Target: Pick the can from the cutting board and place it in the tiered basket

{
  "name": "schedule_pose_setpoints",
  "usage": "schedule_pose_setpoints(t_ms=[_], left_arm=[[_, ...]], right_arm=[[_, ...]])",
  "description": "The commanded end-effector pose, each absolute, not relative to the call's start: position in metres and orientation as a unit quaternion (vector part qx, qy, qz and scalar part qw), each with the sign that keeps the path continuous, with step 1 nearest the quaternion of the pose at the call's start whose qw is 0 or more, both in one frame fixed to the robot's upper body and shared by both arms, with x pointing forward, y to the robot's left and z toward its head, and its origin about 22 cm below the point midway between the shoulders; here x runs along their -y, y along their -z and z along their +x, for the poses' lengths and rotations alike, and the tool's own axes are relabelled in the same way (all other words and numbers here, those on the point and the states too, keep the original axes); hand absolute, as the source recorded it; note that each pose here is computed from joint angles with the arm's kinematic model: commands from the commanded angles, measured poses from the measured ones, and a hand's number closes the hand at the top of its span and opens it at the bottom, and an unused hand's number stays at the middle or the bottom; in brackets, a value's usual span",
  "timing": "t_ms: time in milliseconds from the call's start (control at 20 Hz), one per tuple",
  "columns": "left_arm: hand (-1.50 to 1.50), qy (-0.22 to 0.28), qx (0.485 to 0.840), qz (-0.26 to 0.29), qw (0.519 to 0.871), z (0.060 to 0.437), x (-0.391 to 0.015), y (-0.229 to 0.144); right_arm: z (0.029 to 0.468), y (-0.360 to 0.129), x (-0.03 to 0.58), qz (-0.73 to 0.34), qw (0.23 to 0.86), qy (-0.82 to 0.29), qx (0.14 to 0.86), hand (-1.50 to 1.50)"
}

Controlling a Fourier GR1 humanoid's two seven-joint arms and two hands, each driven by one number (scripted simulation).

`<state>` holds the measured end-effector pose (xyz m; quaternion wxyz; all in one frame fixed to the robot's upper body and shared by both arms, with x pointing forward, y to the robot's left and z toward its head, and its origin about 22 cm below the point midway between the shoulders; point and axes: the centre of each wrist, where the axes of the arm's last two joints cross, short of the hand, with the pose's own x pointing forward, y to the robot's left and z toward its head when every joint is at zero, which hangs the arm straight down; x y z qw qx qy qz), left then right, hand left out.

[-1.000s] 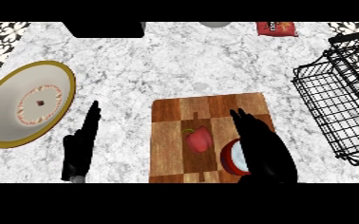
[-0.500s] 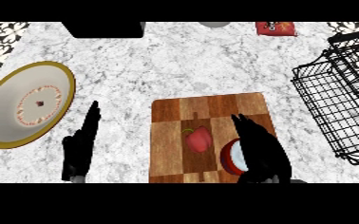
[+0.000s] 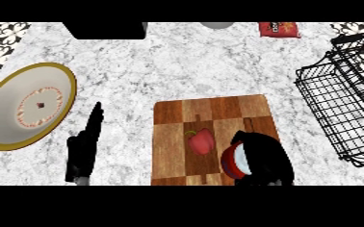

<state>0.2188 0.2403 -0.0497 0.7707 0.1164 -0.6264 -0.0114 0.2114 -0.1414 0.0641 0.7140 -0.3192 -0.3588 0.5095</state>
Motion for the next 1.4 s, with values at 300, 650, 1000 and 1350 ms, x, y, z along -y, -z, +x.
schedule_pose_setpoints(t_ms=[300,650,1000,1350], left_arm=[[0.0,0.008,0.608,0.119,0.785,0.208,-0.237,0.058],[0.0,-0.017,0.597,0.145,0.789,0.197,-0.254,0.06],[0.0,-0.028,0.589,0.143,0.794,0.19,-0.256,0.061],[0.0,-0.009,0.595,0.142,0.791,0.194,-0.255,0.062]], right_arm=[[0.217,-0.046,0.129,-0.382,0.65,-0.546,0.364,1.5],[0.21,-0.044,0.231,-0.515,0.78,-0.266,0.235,1.5],[0.177,-0.102,0.278,-0.566,0.771,-0.022,0.292,1.5],[0.115,-0.185,0.267,-0.631,0.67,0.091,0.38,1.5]])
